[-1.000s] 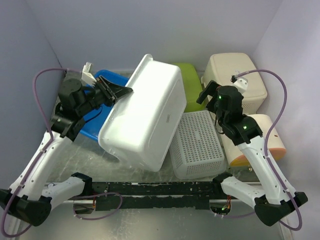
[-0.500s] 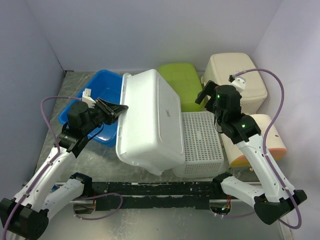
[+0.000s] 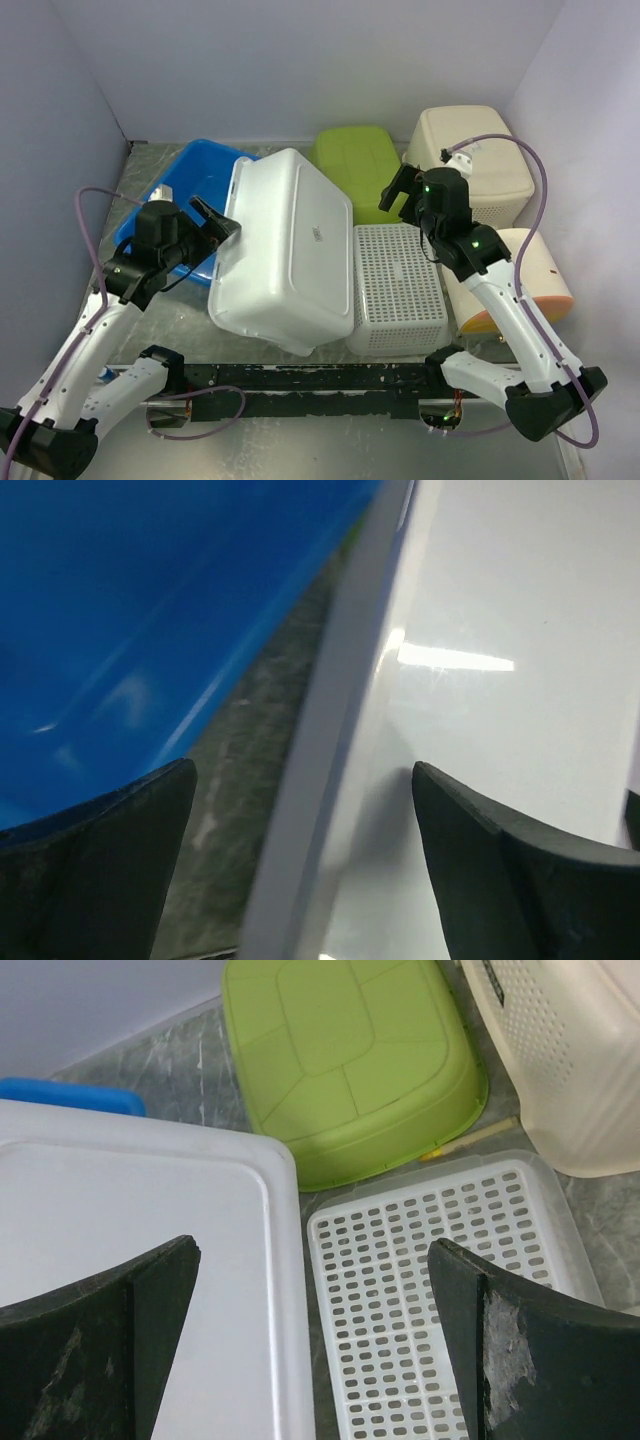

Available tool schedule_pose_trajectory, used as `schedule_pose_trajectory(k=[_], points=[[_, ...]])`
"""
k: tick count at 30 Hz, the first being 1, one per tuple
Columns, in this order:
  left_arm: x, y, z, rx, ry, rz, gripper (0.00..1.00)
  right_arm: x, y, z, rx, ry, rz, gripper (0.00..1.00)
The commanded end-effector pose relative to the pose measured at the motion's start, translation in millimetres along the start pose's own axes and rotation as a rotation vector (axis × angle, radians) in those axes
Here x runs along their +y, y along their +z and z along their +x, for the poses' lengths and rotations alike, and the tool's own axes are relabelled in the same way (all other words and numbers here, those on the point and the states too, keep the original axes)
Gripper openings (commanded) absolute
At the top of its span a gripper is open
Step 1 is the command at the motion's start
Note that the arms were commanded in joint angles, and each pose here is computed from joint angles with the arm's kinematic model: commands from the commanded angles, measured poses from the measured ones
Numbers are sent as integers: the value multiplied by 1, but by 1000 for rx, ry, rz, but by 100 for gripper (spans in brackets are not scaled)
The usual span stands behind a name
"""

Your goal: Turn the large container upside down

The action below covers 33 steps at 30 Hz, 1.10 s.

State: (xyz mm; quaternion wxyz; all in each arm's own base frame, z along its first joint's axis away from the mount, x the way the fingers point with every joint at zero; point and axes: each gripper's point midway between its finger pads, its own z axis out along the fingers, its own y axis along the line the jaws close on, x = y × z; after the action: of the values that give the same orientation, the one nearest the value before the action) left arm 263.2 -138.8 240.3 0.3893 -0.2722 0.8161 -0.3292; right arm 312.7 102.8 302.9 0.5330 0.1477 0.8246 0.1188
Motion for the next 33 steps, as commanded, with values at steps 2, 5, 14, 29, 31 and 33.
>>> schedule_pose_trajectory(k=[2, 5, 14, 29, 31, 33], points=[[56, -24, -28, -59, 229, -363, 100, 12, 9, 4, 18, -19, -50, 100], [60, -40, -62, -146, 328, -506, 100, 15, 13, 6, 27, -25, -59, 100], [43, -38, -141, -309, 609, -706, 100, 21, 20, 11, 49, -21, -75, 100], [125, 113, -239, 37, 961, -720, 95, 18, 22, 13, 64, -30, -50, 100], [143, 121, -244, 61, 955, -736, 95, 19, 23, 13, 67, -29, -48, 100], [160, 132, -243, 96, 955, -739, 95, 20, 25, 13, 71, -31, -45, 100]])
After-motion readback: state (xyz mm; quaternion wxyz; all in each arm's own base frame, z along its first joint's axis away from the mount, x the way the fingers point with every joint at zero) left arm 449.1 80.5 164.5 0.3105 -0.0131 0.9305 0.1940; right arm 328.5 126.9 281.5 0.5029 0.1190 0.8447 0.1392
